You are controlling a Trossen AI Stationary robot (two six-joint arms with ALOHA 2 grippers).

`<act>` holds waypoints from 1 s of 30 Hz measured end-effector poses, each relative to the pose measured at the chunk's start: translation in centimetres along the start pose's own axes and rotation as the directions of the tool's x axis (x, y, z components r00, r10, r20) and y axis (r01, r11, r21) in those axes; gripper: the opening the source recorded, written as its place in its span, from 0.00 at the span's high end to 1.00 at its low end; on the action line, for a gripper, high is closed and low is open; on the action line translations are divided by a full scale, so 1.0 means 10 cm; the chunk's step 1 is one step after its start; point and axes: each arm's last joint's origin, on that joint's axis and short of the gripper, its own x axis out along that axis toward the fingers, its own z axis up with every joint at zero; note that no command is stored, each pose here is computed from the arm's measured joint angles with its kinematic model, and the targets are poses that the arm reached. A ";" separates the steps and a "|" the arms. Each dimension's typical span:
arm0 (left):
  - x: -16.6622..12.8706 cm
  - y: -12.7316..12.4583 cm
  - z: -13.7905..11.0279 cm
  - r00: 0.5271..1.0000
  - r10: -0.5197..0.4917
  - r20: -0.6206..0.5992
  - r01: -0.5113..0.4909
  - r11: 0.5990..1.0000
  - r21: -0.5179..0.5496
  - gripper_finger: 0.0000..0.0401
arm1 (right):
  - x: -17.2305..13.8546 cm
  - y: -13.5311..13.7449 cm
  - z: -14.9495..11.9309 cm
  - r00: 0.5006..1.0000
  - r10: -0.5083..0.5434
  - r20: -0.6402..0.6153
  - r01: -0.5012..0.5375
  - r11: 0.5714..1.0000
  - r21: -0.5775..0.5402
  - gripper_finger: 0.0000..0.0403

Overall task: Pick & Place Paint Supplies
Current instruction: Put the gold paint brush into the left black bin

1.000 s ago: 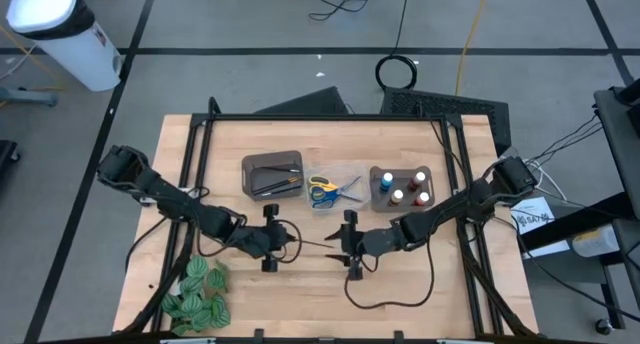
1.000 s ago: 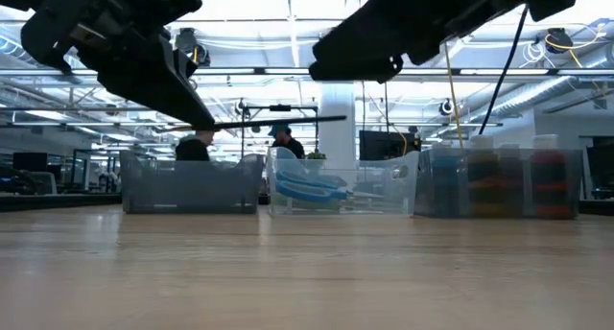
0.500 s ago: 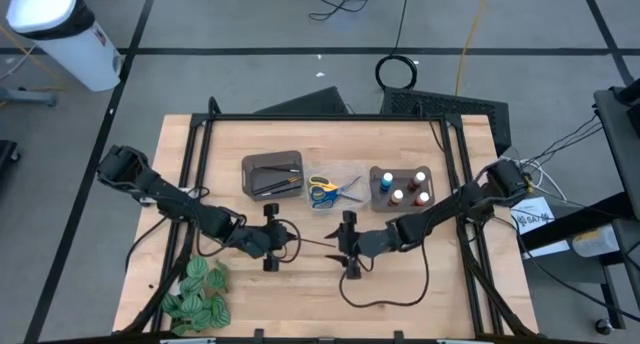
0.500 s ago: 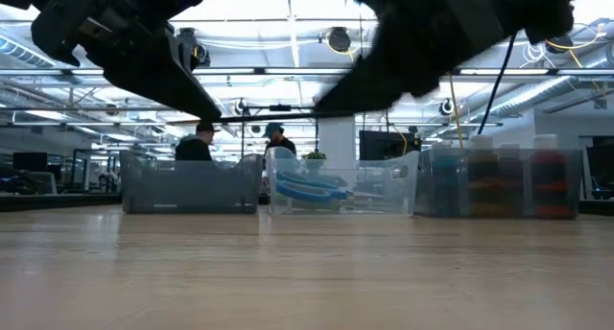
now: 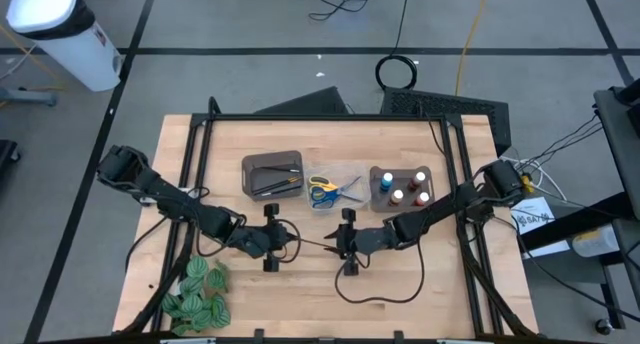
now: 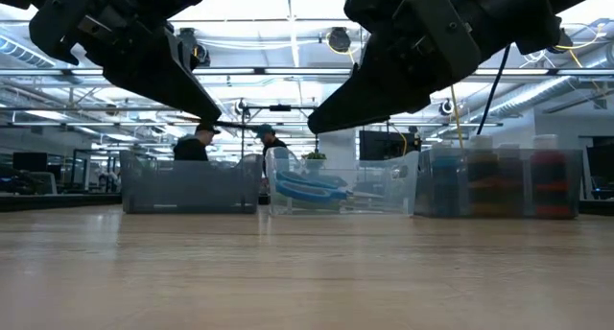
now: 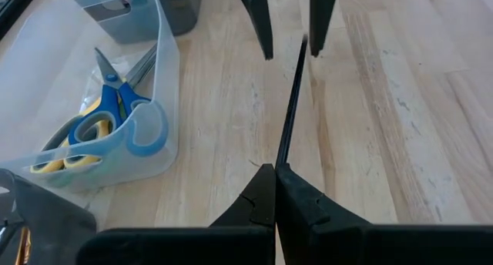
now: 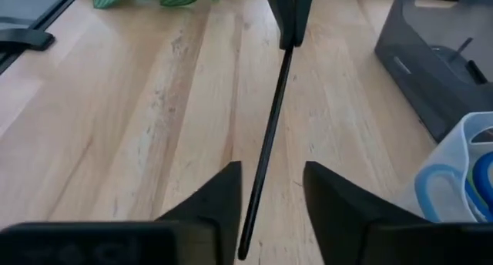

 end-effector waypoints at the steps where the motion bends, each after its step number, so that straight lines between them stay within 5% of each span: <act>1: 0.00 0.00 0.00 1.000 0.000 0.000 0.000 1.000 0.000 1.00 | 0.00 0.00 0.00 1.000 0.000 0.000 0.000 1.000 0.000 0.72; 12: 0.00 0.00 0.00 1.000 -0.026 -0.006 0.026 1.000 -0.001 1.00 | 0.02 -0.04 0.00 0.996 0.084 -0.016 -0.084 0.996 0.020 0.99; 17: 0.01 -0.01 -0.01 0.997 -0.073 -0.022 0.073 0.997 -0.040 0.95 | 0.08 -0.04 -0.01 0.996 0.082 0.015 -0.083 0.994 0.068 0.88; 25: 0.29 0.05 -0.20 0.991 0.017 -0.133 -0.029 0.995 -0.094 0.76 | 0.31 -0.09 -0.23 0.998 0.055 0.001 -0.055 0.998 0.038 0.59; 30: 0.53 0.16 -0.38 0.971 0.062 -0.232 -0.085 0.992 -0.093 0.65 | 0.48 -0.22 -0.43 0.999 0.001 -0.053 0.001 0.999 0.041 0.51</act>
